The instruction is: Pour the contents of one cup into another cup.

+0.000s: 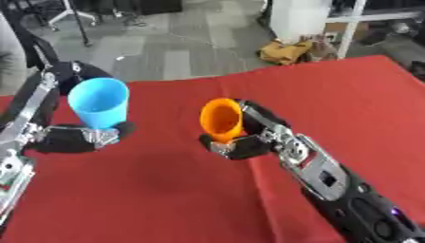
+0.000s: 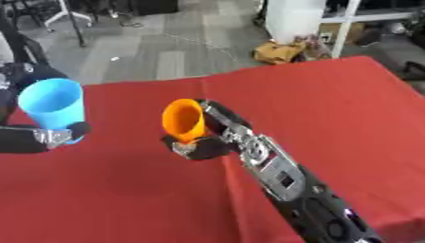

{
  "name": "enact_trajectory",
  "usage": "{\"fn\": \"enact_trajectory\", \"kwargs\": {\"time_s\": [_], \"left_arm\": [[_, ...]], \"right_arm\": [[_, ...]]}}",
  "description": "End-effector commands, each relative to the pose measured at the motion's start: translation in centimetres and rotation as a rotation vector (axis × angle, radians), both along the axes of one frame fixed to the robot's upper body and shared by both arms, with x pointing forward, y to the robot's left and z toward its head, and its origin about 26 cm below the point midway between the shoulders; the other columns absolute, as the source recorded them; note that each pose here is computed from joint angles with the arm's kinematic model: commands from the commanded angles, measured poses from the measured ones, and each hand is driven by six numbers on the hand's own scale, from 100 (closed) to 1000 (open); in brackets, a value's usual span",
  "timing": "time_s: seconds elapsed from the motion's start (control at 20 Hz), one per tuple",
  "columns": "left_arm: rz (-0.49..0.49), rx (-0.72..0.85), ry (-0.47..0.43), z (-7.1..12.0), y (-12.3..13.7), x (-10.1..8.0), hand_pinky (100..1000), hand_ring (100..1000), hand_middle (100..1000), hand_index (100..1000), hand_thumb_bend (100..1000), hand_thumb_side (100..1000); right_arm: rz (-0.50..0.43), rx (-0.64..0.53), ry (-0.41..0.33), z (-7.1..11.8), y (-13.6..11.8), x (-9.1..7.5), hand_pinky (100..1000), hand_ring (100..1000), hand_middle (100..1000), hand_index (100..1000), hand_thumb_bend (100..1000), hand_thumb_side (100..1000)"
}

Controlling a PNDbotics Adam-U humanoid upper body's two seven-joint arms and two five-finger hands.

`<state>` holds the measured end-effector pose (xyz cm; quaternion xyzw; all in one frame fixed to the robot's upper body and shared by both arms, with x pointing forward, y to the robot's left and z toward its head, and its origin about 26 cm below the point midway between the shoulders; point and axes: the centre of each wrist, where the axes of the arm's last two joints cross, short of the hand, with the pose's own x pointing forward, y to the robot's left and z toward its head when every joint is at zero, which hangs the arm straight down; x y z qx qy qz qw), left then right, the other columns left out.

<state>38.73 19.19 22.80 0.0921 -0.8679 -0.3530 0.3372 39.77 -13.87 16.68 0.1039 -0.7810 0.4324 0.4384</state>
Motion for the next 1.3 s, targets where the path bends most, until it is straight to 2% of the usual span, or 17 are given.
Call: {"fn": "enact_trajectory", "kwargs": {"time_s": [0.05,0.45,0.65,0.75,1.0,1.3], "left_arm": [[0.001,0.03,-0.038,0.9,-0.3,0.3,459,308,377,660,627,100],[0.041,0.08,-0.111,1.3,-2.2,1.5,455,295,372,657,613,100],[0.064,0.104,-0.14,1.0,-2.5,1.7,455,295,372,657,613,100],[0.079,0.109,-0.159,1.4,-2.9,2.0,459,300,374,657,609,100],[0.116,0.146,-0.24,2.2,-3.6,2.4,464,304,377,659,604,100],[0.157,0.207,-0.327,2.2,-3.7,2.6,471,312,375,661,598,100]], "right_arm": [[0.062,-0.02,-0.02,1.0,1.1,0.0,682,542,562,722,279,100],[0.15,-0.049,0.024,-0.2,3.1,-0.4,684,544,563,724,282,100],[0.155,-0.051,0.027,-0.3,3.2,-0.4,684,544,563,724,282,100],[0.164,-0.052,0.033,-0.5,3.4,-0.4,684,545,565,725,286,100],[0.172,-0.055,0.039,-0.6,3.7,-0.4,685,546,565,725,289,100],[0.169,-0.052,0.039,-0.5,3.7,-0.4,685,546,566,725,290,100]]}}
